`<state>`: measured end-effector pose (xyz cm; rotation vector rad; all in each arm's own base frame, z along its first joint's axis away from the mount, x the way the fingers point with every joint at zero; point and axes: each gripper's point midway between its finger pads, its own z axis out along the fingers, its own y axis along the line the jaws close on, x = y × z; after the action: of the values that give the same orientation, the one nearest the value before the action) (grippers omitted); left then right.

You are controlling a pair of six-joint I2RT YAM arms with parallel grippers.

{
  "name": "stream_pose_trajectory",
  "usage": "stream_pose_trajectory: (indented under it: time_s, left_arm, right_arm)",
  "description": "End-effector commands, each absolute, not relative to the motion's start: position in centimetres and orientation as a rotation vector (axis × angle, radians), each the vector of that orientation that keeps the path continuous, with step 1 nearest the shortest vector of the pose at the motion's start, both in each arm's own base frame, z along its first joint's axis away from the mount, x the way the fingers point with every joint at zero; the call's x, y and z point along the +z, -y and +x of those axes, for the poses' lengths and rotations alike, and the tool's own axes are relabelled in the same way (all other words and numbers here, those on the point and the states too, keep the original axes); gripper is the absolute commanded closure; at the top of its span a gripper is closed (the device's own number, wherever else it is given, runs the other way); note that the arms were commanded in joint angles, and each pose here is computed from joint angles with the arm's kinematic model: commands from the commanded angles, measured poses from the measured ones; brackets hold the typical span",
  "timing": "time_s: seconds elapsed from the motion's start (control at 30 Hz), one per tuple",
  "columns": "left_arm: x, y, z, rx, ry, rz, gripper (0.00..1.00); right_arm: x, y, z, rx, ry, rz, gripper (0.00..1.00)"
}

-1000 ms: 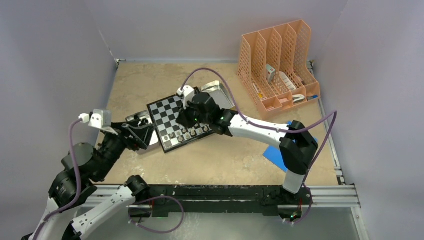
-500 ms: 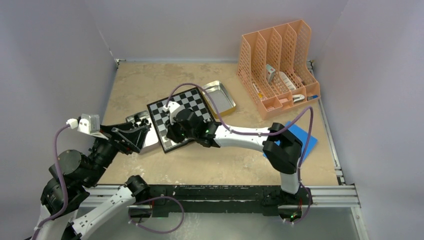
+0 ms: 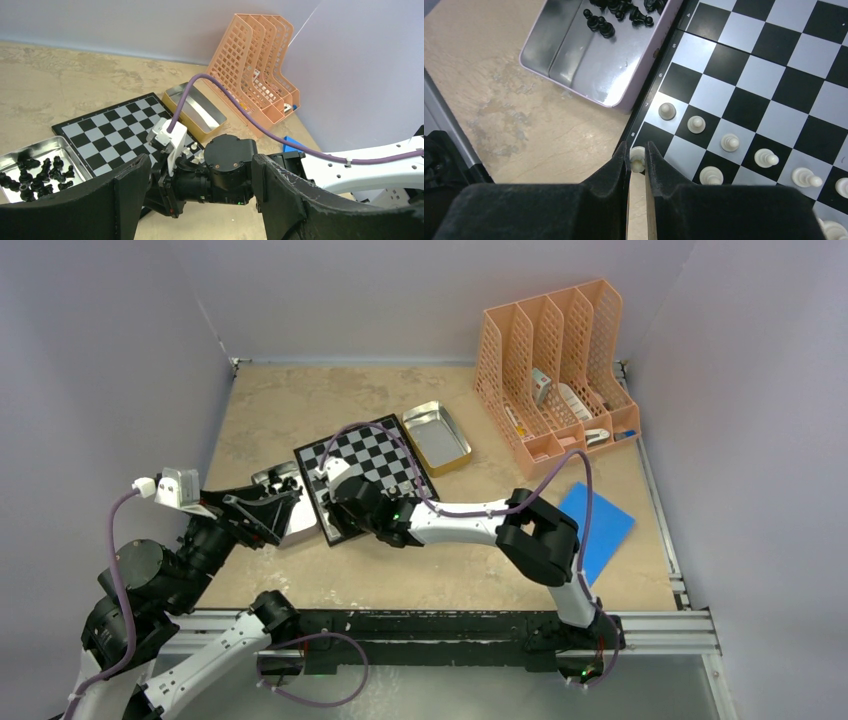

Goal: Set up the chess pieces on the board
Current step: Place the chess piece on the chessboard.

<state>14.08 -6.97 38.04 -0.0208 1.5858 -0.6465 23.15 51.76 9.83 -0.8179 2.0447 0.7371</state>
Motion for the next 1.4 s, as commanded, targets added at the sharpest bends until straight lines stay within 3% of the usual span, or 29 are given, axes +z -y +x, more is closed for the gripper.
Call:
stream_pose_trajectory:
  time_s: [0.0,1.37]
  left_arm:
    - [39.1,6.5,13.9,-0.650,-1.557,-0.038,0.27]
    - [39.1,6.0,13.9,-0.639,-1.542,-0.057,0.27]
  right_arm:
    - [12.9,-53.6,23.9,0.767,-1.975,-0.723,0.87]
    - [6.6,-53.9,24.4,0.545,-2.110,-0.766,0.83]
